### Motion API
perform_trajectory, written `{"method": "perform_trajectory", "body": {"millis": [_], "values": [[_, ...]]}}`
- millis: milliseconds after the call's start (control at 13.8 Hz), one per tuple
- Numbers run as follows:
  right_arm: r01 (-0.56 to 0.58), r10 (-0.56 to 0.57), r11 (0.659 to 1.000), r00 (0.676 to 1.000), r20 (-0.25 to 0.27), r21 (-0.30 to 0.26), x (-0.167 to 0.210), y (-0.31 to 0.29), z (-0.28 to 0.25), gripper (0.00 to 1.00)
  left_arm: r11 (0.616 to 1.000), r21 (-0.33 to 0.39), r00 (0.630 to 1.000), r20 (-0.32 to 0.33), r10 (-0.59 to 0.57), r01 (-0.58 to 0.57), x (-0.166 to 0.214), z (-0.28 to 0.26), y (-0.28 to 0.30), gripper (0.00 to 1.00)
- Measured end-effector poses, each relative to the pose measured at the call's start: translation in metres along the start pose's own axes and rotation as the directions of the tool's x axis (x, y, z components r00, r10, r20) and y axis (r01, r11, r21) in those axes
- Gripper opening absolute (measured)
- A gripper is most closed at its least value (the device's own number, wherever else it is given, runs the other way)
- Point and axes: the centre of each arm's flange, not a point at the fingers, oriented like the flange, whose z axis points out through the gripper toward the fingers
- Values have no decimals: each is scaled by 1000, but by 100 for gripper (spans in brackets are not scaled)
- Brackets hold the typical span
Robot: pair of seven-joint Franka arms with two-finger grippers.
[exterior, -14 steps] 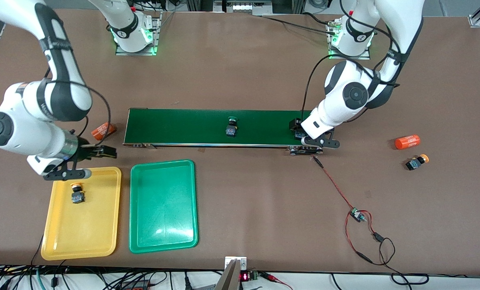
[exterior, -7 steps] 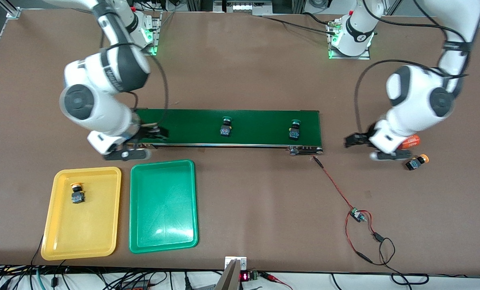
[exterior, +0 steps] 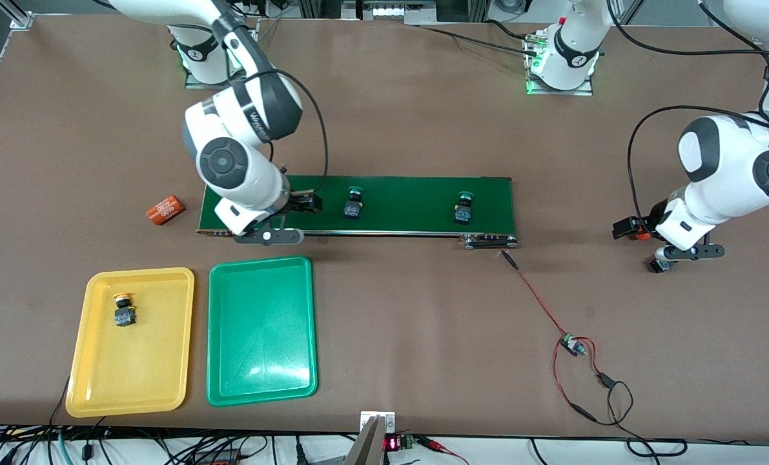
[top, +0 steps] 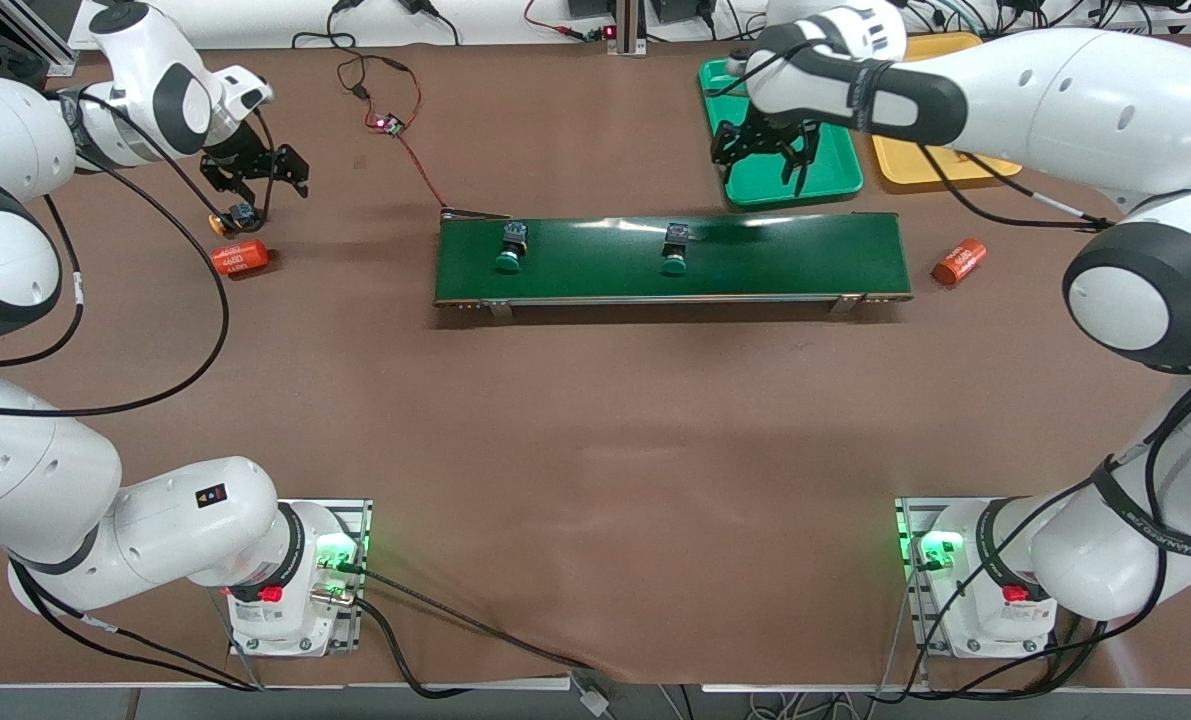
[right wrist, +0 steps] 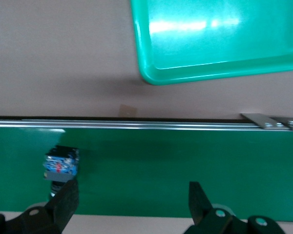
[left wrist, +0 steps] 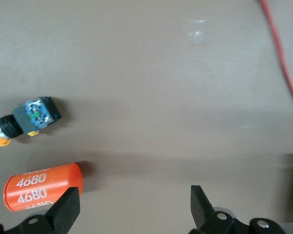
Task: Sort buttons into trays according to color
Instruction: 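Grasp the belt button with the right gripper while the left grasps the battery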
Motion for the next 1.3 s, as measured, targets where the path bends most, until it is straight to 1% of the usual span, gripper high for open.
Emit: {"method": "perform_trajectory", "body": {"millis": [72,145,217,290,435,507,580,652,725,870,1015,1087,1160,1305], "values": [[-10,10,1000,1000,-18,7,-1,-11,6,100,1000,-4,1000,11,-19,19,-1,7,-16,100],[-11,12,1000,999,-46,19,-2,-20,10,100,1000,3,1000,22,-12,12,-3,13,-32,100],[-6,9,999,997,-82,32,0,-27,14,100,1000,12,999,32,20,-21,-4,18,-46,100],[2,1,999,994,-110,35,2,-28,18,100,998,14,997,41,66,-67,-6,22,-53,100],[35,-33,999,990,-138,16,9,-12,16,100,978,1,976,66,208,-209,-8,30,-53,100],[45,-43,999,988,-146,9,11,2,10,100,959,-11,956,82,283,-283,-9,34,-51,100],[52,-51,999,986,-157,5,11,16,3,100,932,-24,927,95,362,-361,-11,37,-50,100],[56,-54,998,984,-173,7,8,30,-4,100,892,-38,887,101,451,-450,-12,38,-51,100],[58,-54,998,980,-192,14,3,42,-11,100,842,-46,836,103,539,-538,-12,38,-51,100],[63,-56,998,975,-216,25,-8,66,-21,100,716,-42,708,118,696,-697,-13,37,-56,100],[72,-62,997,969,-238,35,-13,95,-35,100,582,-42,572,139,809,-812,-14,37,-65,100],[72,-59,997,966,-252,40,-13,115,-46,100,533,-45,522,144,841,-845,-14,37,-68,100],[78,-64,996,962,-265,44,-14,141,-58,100,504,-48,493,148,858,-863,-15,38,-72,100],[80,-63,996,957,-283,50,-26,190,-75,100,470,-54,455,172,874,-881,-17,44,-80,100]]}}
